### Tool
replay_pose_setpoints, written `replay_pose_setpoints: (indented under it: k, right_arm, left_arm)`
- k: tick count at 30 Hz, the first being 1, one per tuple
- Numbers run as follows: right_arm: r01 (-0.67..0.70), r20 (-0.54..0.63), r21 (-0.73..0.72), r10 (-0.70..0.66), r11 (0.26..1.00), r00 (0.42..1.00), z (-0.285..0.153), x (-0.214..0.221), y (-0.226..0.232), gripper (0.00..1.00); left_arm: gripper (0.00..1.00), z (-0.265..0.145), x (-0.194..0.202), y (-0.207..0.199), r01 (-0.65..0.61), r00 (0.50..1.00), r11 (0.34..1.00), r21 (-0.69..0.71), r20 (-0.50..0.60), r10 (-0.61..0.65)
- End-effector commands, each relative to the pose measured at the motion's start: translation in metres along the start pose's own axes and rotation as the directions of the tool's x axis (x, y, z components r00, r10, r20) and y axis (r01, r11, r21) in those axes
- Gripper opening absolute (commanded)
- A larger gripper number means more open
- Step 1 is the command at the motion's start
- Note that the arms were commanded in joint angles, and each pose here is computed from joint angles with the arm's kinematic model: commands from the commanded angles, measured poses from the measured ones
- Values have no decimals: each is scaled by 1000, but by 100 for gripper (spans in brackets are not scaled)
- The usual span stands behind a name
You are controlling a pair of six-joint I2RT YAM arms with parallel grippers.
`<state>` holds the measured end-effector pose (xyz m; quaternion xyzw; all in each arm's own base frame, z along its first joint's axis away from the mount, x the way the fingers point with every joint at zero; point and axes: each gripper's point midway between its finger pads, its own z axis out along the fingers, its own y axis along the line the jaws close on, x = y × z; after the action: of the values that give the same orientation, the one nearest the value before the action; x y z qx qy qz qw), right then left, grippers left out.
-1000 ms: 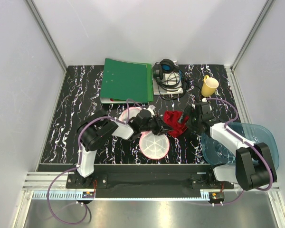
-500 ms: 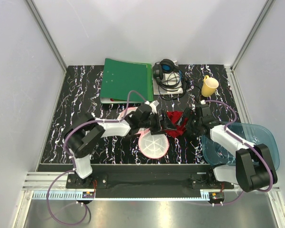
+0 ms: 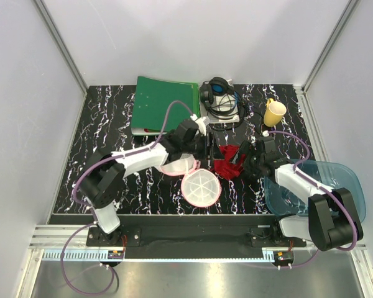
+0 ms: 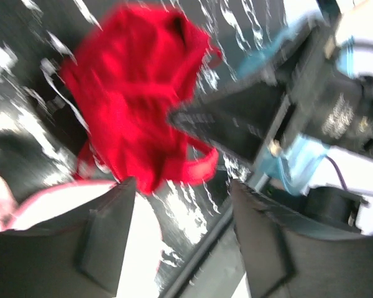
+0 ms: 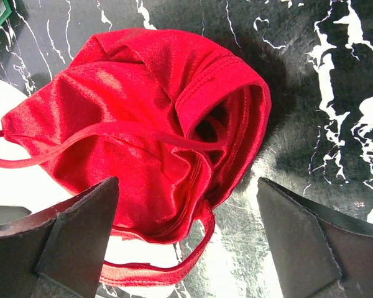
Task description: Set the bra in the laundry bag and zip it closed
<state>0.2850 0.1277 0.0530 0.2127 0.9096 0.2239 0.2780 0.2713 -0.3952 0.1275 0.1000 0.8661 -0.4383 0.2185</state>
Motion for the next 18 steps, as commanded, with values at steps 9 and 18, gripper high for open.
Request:
replay_pose_setpoints:
  k: [9,18]
  right_arm:
    - [12,4,-54,-12,998,1000,7,-3,9,100]
    - [9,14,-78,-8,997,1000,14,-2,10,98]
  left_arm:
    - [41,35,-11,45,-49,997,996,-79,-58,44]
    - [0,66,-19,42,-5,999,1000,-12,-42,5]
